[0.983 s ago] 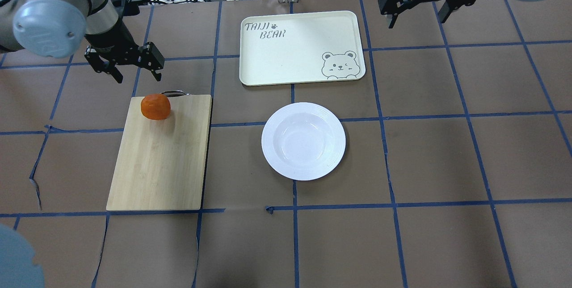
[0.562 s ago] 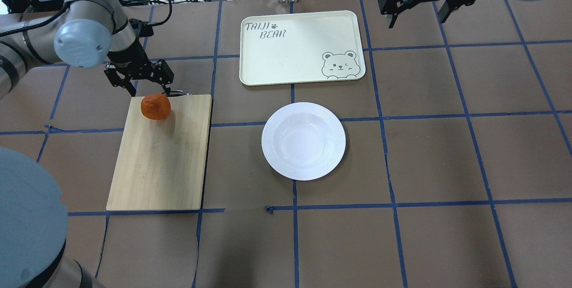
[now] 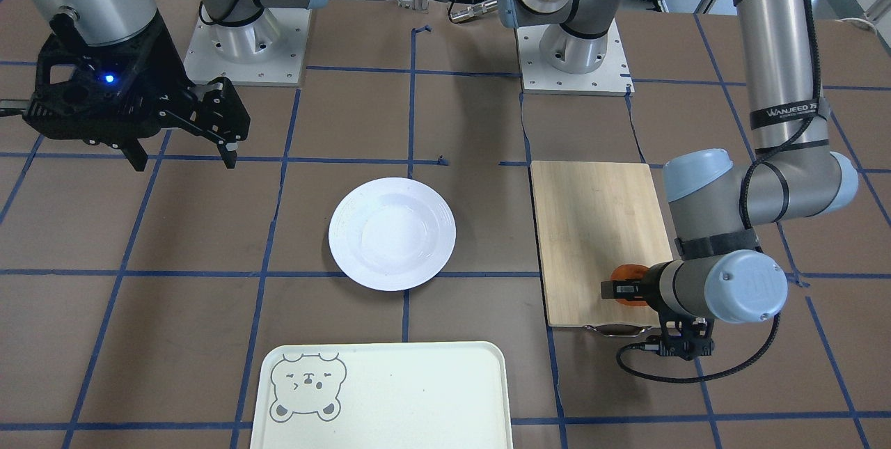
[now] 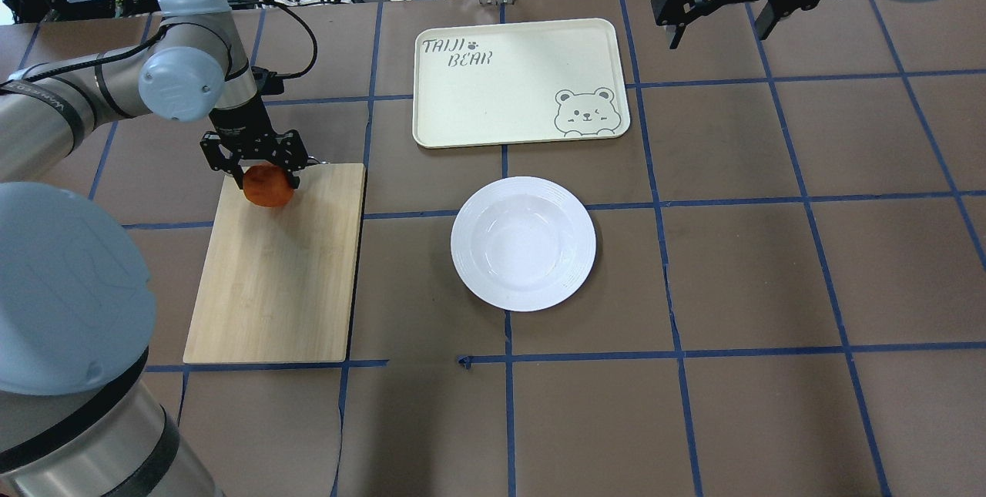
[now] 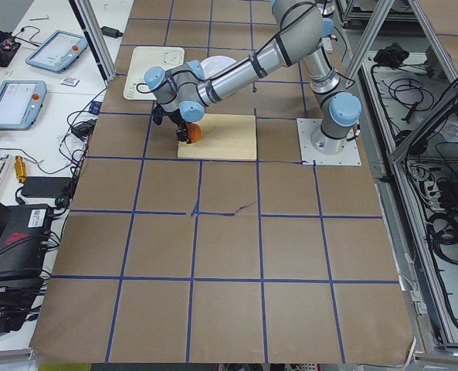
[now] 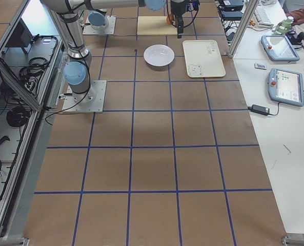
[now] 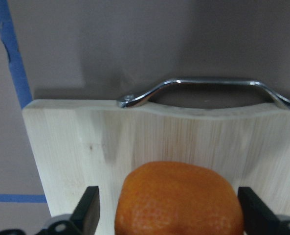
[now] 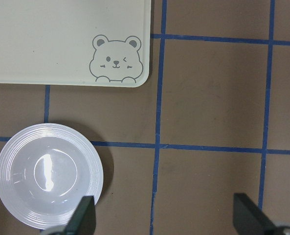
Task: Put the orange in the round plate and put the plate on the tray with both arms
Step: 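Lower the left gripper onto the orange on the cutting board and close, then lift the orange with the left gripper and carry it over the white plate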
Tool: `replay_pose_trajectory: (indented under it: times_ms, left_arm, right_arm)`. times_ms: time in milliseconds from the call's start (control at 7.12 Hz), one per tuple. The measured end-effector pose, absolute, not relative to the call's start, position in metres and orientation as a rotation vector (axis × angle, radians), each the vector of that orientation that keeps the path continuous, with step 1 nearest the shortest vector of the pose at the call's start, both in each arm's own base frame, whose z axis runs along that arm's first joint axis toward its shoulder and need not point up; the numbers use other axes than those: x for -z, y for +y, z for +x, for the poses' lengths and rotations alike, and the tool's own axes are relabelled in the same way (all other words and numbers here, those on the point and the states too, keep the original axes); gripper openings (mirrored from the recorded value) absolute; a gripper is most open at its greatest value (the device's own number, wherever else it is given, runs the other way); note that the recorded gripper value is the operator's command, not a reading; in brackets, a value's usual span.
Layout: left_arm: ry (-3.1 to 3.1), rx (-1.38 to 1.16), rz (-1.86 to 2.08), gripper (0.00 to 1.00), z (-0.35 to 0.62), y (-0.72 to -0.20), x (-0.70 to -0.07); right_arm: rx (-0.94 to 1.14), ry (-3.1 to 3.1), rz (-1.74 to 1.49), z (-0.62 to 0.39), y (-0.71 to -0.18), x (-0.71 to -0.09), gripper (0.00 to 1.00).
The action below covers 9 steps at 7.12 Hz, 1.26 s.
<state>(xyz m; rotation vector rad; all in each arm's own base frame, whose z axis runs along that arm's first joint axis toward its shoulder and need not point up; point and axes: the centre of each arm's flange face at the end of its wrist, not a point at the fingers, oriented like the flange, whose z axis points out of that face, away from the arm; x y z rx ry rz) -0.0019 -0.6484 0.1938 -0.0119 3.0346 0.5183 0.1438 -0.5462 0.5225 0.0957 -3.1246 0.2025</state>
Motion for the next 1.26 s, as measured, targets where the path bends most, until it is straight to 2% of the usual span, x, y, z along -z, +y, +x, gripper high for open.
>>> replay_pose_trajectory:
  times_ms: [140, 562, 983, 1264]
  left_arm:
    - [3.042, -0.518, -0.018, 0.28, -0.003, -0.648, -0.195]
    - [3.078, -0.499, -0.023, 0.27, -0.031, -0.645, -0.230]
    - [3.091, -0.443, -0.158, 0.27, -0.166, -0.618, -0.277]
    - [3.059, -0.432, -0.344, 0.28, -0.270, -0.579, -0.279]
  right_arm:
    - [-0.203, -3.125, 0.096, 0.144, -0.546, -0.522, 1.00]
    - [-0.202, -3.125, 0.096, 0.144, -0.546, -0.522, 1.00]
    - [-0.199, -3.125, 0.096, 0.144, -0.546, -0.521, 1.00]
    - [-0.198, -3.125, 0.096, 0.144, -0.546, -0.521, 1.00]
